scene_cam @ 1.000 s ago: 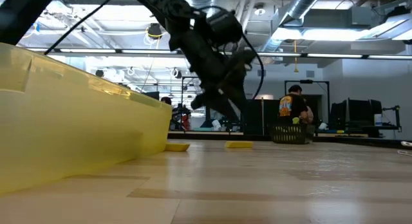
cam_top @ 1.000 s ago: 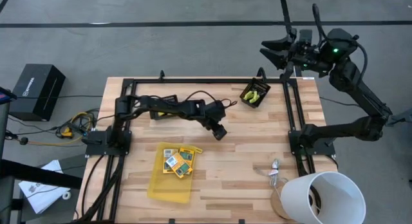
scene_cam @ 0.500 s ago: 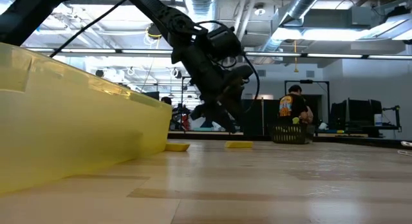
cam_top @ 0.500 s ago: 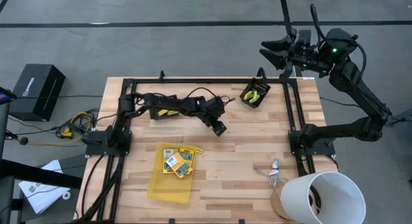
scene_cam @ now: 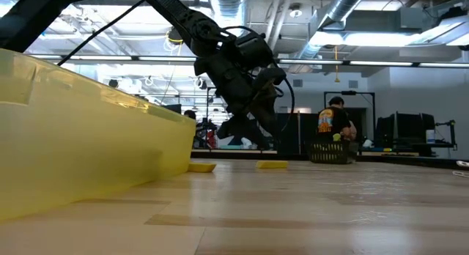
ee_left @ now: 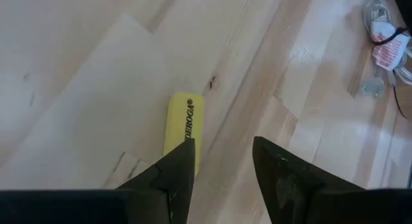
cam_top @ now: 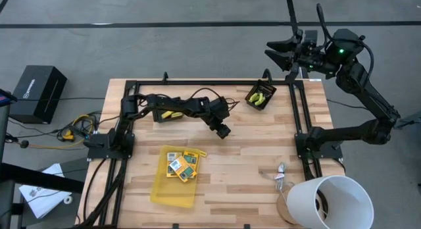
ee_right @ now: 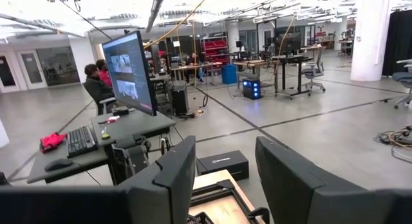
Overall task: Pick & Place School Supplies
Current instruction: Put the yellow eraser into the left black bin
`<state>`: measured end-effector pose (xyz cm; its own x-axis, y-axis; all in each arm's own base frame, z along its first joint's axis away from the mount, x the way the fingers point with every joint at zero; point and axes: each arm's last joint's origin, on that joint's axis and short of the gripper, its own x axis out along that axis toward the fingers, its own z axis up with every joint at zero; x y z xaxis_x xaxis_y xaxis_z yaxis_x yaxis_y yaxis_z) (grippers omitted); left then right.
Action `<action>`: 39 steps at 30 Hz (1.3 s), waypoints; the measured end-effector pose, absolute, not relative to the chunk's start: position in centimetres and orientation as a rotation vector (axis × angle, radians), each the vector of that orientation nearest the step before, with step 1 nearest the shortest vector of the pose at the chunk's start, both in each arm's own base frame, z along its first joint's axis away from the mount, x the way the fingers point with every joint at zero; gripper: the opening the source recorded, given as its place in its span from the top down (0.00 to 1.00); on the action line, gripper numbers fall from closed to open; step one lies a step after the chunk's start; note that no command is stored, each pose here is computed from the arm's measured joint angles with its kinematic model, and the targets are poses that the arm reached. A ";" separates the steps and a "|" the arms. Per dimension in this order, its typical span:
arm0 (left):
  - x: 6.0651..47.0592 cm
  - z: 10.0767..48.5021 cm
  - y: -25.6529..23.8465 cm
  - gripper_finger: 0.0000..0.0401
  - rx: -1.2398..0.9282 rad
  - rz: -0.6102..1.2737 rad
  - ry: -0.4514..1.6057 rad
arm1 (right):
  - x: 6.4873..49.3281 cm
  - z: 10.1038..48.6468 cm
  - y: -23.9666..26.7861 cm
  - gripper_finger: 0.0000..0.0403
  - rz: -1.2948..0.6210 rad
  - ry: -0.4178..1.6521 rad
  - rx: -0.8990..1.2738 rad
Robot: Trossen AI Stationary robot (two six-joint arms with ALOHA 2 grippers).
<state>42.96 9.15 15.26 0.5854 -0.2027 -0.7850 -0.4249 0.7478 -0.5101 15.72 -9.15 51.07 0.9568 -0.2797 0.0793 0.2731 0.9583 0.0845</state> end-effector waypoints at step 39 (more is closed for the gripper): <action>42.2 13.2 9.0 0.62 -0.722 0.122 0.952 | 15.7 51.2 -9.1 0.61 -0.278 -0.109 0.100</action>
<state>42.19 9.00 13.19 0.5919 -0.2097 -0.7783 -0.3988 0.7629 -0.5088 15.71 -9.14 51.21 0.9559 -0.2784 0.0933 0.2677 0.9569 0.1129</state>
